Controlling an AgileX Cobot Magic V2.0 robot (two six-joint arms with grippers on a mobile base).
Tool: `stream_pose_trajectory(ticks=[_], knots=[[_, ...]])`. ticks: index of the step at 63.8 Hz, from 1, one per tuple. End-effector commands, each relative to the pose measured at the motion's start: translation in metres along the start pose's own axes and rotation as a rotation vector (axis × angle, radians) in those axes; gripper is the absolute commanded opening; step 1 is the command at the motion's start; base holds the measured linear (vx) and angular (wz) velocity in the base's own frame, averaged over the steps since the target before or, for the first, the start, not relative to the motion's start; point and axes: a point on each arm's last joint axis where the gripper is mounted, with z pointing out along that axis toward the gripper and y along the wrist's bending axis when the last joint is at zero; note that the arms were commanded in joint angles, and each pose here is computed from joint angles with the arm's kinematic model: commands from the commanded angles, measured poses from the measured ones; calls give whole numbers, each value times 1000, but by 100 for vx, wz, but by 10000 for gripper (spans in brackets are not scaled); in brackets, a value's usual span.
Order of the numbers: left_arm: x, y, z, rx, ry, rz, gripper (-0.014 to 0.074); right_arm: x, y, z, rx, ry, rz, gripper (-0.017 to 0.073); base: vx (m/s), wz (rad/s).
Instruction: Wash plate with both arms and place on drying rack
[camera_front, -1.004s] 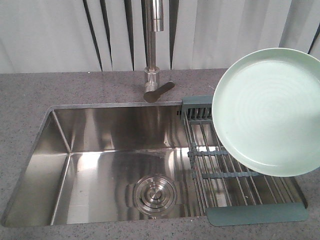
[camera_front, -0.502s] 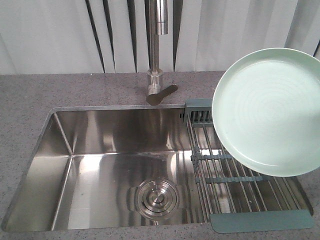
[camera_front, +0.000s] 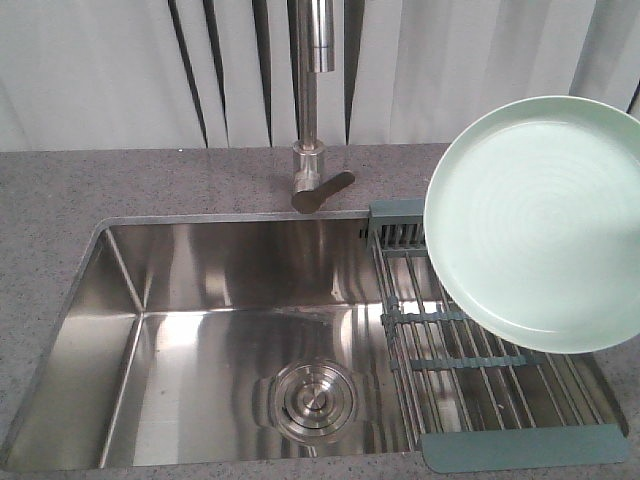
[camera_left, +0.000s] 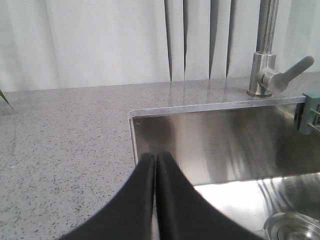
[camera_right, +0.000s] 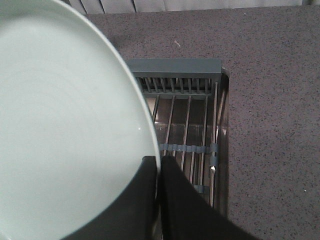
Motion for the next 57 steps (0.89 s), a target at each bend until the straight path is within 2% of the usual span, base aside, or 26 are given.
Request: stream_pose_trajectory(ticks=[1,57], knots=[[1,0,0,10,-59,-10,-6,-11,2,-8,10,-88,2,-3,2,0],[1,0,0,10,-59,-10,-6,-11,2,-8,10,-88,2,-3,0,0]])
